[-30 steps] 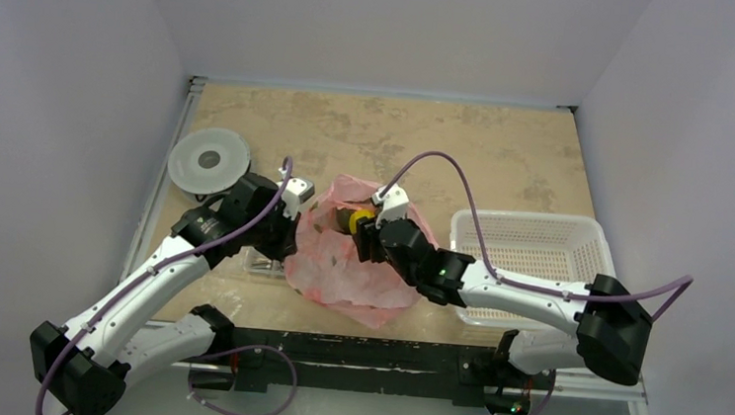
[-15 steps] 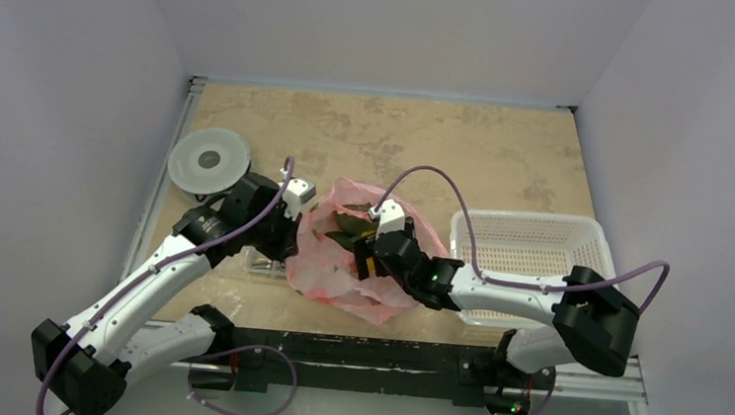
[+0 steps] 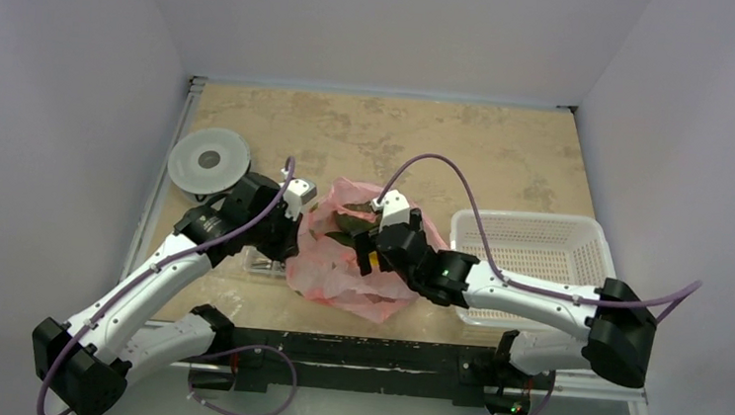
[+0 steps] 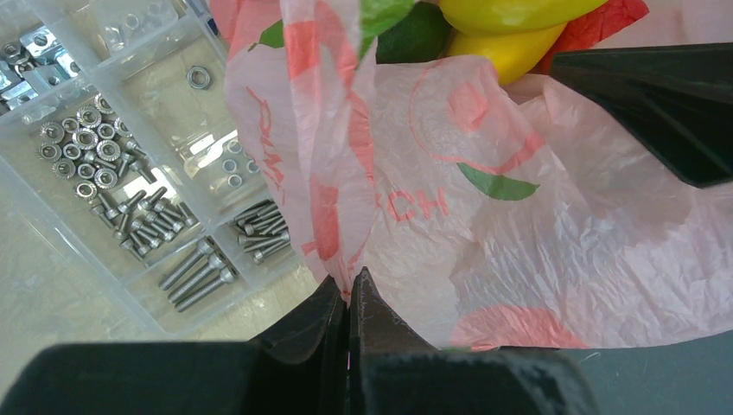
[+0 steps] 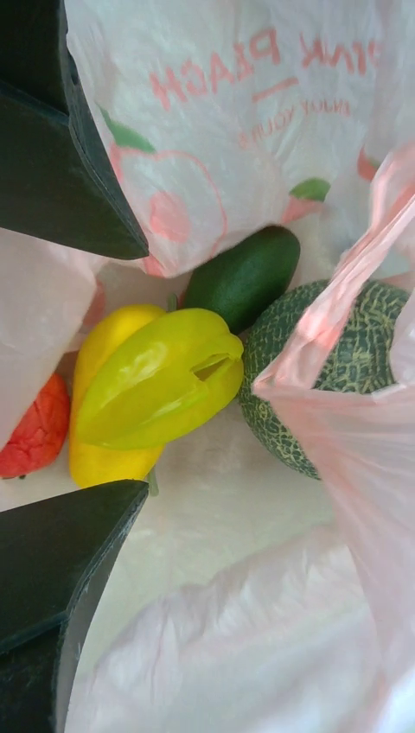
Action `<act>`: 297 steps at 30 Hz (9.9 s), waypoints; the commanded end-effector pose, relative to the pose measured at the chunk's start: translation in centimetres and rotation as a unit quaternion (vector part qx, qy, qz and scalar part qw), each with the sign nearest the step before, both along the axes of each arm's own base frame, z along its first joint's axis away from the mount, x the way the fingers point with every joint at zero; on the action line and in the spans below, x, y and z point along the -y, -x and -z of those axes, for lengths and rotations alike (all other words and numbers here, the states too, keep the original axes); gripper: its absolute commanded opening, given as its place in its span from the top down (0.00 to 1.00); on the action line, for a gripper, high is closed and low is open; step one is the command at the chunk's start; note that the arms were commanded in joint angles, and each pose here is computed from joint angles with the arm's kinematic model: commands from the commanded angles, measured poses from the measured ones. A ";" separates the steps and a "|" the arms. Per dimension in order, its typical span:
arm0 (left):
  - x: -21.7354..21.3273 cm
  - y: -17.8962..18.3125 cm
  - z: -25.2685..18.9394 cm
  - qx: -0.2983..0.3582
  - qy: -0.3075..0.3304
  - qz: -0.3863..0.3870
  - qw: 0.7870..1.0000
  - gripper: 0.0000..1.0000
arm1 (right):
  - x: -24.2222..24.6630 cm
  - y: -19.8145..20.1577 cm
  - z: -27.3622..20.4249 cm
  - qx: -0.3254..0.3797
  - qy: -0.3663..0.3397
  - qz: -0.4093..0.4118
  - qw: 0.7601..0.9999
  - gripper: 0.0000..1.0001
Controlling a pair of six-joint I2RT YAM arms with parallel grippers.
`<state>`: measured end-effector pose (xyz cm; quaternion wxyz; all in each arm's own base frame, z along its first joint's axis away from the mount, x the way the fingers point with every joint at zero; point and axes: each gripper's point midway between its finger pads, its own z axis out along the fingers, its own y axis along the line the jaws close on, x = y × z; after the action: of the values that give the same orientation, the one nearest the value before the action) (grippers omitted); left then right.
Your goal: Take the fake fruits out of the plastic bag
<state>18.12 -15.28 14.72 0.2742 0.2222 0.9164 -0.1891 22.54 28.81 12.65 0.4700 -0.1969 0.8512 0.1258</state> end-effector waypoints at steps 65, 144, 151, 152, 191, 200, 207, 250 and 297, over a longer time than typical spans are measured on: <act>1.4 -0.9 0.9 -0.009 -0.050 0.033 0.998 1.00 | -1.3 -3.7 4.9 0.040 0.156 -0.030 0.986 0.05; 0.8 -3.7 2.9 -0.006 -0.178 0.055 0.982 1.00 | -9.7 -4.5 3.5 0.050 -0.046 -0.048 0.997 0.45; 1.1 -3.5 3.2 -0.010 -0.181 0.064 0.981 1.00 | -10.7 -4.9 4.0 0.052 -0.039 -0.058 0.996 0.24; 1.1 -3.5 3.3 -0.012 -0.183 0.065 0.981 1.00 | -11.0 -4.8 3.6 0.056 -0.045 -0.064 0.995 0.21; 1.7 -3.2 3.2 -0.004 -0.191 0.083 0.978 1.00 | -8.2 -6.0 6.4 0.063 0.031 -0.014 0.997 0.86; 2.0 -3.1 2.6 0.008 -0.172 0.085 0.981 1.00 | -6.1 -4.5 4.7 0.040 -0.013 0.015 0.999 0.93; 2.1 -3.0 1.3 0.041 -0.142 0.081 0.986 1.00 | -4.1 -3.2 2.5 0.042 -0.047 0.018 0.998 0.95; 1.2 -3.9 0.3 0.087 -0.166 0.059 0.981 1.00 | 25.1 -2.7 -1.5 -0.009 -0.185 0.501 0.846 1.00; 2.1 -5.2 -0.2 0.122 -0.180 0.092 0.972 1.00 | -1.8 -1.9 -12.3 0.049 -0.247 0.007 0.968 0.32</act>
<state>22.86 -17.29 13.99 0.2966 0.3731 0.8789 -0.0196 24.47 28.30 21.85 0.5209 -0.1107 0.8079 0.2522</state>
